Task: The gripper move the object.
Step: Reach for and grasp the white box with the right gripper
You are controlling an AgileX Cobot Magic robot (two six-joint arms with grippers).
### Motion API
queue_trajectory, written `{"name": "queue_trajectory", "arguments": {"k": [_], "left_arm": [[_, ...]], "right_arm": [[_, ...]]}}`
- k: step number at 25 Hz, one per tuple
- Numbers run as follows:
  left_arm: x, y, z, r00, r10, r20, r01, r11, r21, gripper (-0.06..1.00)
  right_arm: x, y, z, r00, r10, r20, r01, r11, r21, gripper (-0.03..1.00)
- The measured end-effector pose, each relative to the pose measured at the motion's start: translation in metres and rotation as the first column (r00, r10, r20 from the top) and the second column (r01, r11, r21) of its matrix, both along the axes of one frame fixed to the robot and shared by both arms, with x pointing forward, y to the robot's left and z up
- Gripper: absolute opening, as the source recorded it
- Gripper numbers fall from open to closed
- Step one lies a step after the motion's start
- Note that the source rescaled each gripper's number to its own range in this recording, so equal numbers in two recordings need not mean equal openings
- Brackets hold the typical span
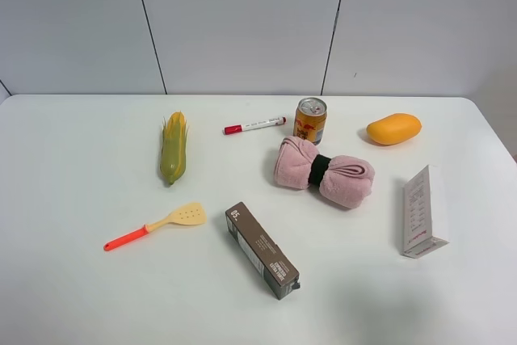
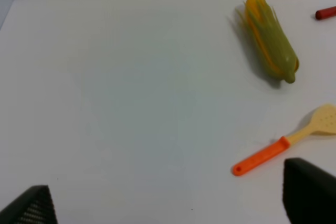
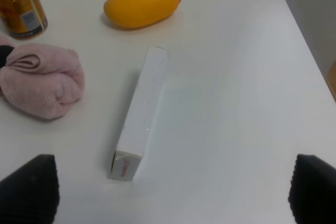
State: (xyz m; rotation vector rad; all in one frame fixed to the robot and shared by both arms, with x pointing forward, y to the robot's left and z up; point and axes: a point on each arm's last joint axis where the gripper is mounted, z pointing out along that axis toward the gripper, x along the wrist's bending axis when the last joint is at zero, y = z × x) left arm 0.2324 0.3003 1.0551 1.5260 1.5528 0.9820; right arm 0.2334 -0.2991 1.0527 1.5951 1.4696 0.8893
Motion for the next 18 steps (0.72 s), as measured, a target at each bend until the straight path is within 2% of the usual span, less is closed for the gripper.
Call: {"name": "queue_trajectory", "arguments": {"k": [8,15,18], "left_arm": [[0.0,0.0,0.0,1.0,0.0,0.0,0.0,1.0,0.0,1.0],[0.0,0.0,0.0,1.0,0.0,0.0,0.0,1.0,0.0,1.0],[0.0,0.0,0.0,1.0,0.0,0.0,0.0,1.0,0.0,1.0]], "right_arm": [[-0.0001,-0.0007,0.0,1.0,-0.014,0.001,0.014,1.0,0.01,0.83],[0.0,-0.0002,0.0,0.998,-0.069,0.008,0.068,0.989,0.13,0.8],[0.0001,0.001,0.0,0.998,-0.065,0.008,0.063,0.987,0.149,0.8]]}}
